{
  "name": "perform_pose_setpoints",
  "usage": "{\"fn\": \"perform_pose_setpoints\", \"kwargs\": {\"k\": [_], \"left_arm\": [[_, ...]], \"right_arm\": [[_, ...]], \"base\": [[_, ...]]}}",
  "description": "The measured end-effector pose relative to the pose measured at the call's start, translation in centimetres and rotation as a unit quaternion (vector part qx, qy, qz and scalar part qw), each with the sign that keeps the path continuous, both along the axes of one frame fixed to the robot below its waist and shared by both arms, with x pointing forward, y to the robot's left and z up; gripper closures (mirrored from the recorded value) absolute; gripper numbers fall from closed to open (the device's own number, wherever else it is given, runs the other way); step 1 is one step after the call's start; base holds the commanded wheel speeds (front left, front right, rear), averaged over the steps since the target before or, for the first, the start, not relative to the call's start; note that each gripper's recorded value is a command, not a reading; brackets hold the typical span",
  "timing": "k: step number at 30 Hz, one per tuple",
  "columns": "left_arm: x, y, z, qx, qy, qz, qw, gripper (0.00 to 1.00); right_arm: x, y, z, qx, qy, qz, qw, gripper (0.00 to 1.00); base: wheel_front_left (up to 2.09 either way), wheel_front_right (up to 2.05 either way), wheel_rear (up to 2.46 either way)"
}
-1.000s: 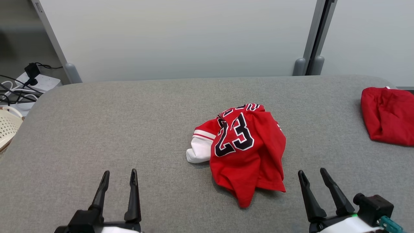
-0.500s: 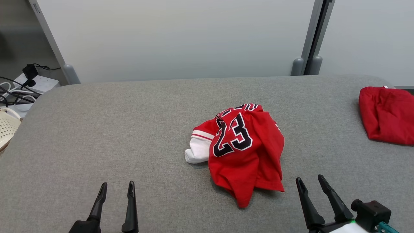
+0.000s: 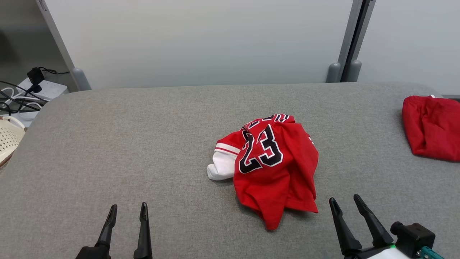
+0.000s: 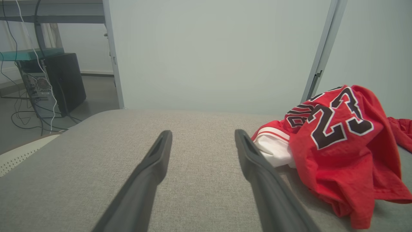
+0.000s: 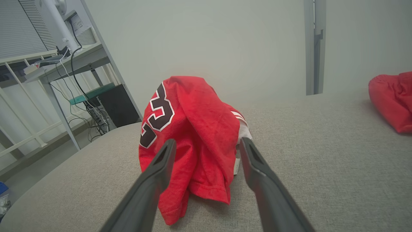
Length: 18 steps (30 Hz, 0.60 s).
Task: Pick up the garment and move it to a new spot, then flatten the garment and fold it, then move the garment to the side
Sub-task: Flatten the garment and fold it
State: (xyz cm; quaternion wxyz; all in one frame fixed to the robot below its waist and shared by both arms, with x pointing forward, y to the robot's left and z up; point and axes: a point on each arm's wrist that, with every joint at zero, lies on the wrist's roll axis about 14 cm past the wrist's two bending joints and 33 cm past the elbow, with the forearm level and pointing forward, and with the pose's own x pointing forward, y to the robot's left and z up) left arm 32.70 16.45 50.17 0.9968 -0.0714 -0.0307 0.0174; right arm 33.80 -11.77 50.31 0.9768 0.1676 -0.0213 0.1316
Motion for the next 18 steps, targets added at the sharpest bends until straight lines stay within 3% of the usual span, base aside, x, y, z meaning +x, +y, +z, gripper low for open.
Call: {"fn": "perform_pose_setpoints", "kwargs": {"k": [18], "left_arm": [[-0.1,-0.2,-1.4,-0.015,0.022,-0.008,1.000,0.00]], "right_arm": [[0.3,-0.1,-0.5,-0.011,0.006,0.007,1.000,0.00]], "base": [[0.00,0.00,0.00]]}}
